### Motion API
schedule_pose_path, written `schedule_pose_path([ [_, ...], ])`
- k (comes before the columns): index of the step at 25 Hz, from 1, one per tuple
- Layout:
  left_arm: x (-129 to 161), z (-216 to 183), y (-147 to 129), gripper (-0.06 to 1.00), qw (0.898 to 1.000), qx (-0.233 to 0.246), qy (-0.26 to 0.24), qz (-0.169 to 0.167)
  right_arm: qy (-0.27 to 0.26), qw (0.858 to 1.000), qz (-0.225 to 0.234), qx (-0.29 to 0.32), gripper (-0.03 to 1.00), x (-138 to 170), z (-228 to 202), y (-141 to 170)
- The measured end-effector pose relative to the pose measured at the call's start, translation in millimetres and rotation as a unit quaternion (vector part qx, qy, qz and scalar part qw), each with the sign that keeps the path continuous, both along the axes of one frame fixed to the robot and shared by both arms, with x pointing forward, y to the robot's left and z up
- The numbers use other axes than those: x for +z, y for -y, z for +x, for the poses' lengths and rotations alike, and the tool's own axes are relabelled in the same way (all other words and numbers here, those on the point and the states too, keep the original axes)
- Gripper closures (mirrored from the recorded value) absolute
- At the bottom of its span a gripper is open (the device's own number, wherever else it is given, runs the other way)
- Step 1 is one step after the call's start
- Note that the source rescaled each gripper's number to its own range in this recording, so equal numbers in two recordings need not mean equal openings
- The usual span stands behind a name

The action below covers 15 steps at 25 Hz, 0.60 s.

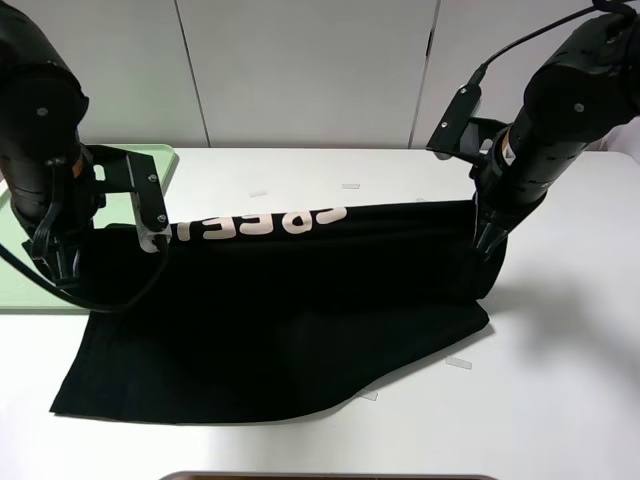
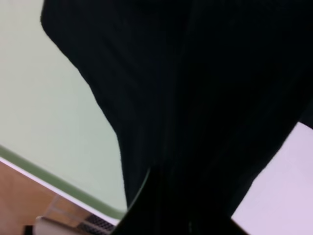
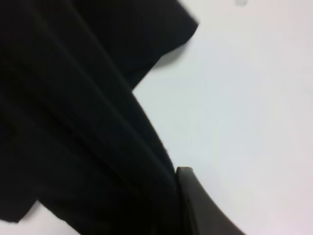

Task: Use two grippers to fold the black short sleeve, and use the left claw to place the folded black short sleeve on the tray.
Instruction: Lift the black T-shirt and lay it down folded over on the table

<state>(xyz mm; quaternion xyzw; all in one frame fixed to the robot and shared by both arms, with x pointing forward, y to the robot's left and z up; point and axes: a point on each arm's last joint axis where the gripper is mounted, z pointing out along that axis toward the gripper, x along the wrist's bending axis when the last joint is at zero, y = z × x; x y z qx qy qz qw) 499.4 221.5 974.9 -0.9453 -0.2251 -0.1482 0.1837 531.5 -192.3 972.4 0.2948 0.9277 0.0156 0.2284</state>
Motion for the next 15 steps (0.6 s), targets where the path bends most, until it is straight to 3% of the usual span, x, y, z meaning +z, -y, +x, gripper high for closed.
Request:
schedule_pose_path([
  [5, 0.9, -8.8, 18.0, 0.93, 0.998, -0.055, -0.002, 0.036, -0.018, 1.0, -0.012, -0.002, 0.96, -7.1, -6.2, 3.6],
  [8, 2.6, -9.8, 21.0, 0.93, 0.997, -0.06, 0.006, 0.049, -0.013, 1.0, -0.018, 0.003, 0.96, -4.9, -6.2, 4.5],
  [13, 21.6, 8.2, 17.2, 0.93, 0.99, -0.028, 0.108, 0.084, 0.03, 0.999, -0.005, 0.017, 0.96, 10.5, 3.7, 0.1],
  [15, 30.7, 16.2, 13.3, 0.93, 0.985, -0.021, 0.143, 0.1, 0.076, 0.996, 0.009, 0.034, 0.96, 19.5, 12.4, -4.4],
])
